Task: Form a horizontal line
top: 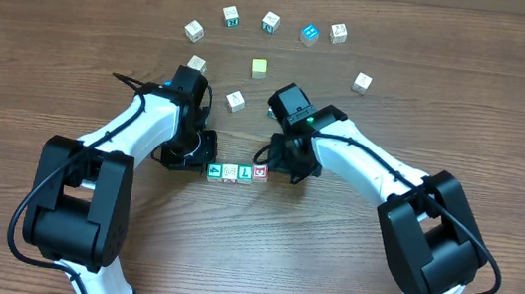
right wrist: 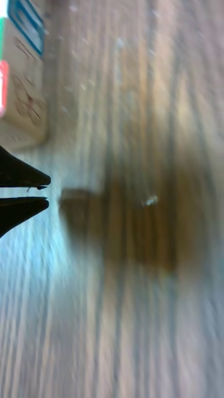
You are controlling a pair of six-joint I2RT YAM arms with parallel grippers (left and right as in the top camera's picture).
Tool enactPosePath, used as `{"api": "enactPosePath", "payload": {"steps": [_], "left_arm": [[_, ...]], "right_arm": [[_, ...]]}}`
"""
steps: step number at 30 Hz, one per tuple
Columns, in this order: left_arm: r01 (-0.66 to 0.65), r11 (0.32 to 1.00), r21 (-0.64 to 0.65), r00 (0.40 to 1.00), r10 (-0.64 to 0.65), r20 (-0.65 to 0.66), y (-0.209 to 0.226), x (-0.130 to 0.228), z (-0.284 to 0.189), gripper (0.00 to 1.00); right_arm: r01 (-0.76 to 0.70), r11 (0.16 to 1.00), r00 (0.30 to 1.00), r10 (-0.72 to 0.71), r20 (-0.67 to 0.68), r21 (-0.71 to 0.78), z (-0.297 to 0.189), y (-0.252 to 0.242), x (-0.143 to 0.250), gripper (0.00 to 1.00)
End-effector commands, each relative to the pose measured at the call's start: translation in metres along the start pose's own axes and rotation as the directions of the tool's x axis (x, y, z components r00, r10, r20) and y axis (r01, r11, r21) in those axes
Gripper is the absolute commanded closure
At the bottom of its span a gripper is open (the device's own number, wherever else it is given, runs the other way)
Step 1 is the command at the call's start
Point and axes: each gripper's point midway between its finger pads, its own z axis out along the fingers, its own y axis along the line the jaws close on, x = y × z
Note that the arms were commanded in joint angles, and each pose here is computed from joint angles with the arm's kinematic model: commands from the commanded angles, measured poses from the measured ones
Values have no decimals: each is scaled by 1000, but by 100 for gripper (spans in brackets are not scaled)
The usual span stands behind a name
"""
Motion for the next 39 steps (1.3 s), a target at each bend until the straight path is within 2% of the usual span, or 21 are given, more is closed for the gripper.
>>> {"api": "enactPosePath", "payload": {"steps": [1,6,9,10,11,13,14,16,18,19,20,21,22,39], "left_arm": [[33,998,-59,998,-30,52,10,-11,-7,96],[85,990,-114,993,-74,94,26,-20,-10,95],[101,988,-117,990,-87,113,32,-26,-11,95],[106,987,-120,988,-91,121,34,-28,-12,94],[113,986,-124,986,-96,133,37,-31,-12,89],[125,983,-132,984,-105,147,42,-34,-14,86],[129,983,-132,982,-109,151,44,-36,-14,84],[137,982,-130,981,-116,156,47,-37,-15,65],[139,982,-129,980,-118,160,47,-38,-15,54],[139,982,-129,980,-118,160,47,-38,-15,46],[139,982,-128,980,-118,159,47,-38,-15,33],[140,982,-129,981,-119,155,47,-37,-15,6],[138,982,-128,981,-118,154,47,-37,-15,0],[136,983,-126,981,-116,158,46,-38,-15,1]], "right_arm": [[-69,995,996,64,65,74,-2,-28,-20,95],[-145,983,984,132,120,116,-5,-60,-43,95],[-189,971,974,166,154,149,-8,-80,-55,69],[-199,967,972,173,162,157,-9,-85,-57,58],[-214,963,968,186,171,166,-10,-91,-61,37],[-229,959,964,199,176,169,-11,-97,-64,9],[-234,957,963,204,177,169,-11,-99,-64,0],[-241,957,960,210,184,164,-11,-101,-67,0],[-243,958,957,211,199,152,-12,-99,-72,0],[-243,959,956,211,205,146,-12,-98,-73,0],[-243,959,956,211,206,145,-12,-98,-74,0],[-243,959,956,212,205,144,-12,-98,-73,0],[-243,960,956,213,202,137,-12,-96,-73,0],[-246,967,941,221,257,67,-13,-84,-91,0]]}}
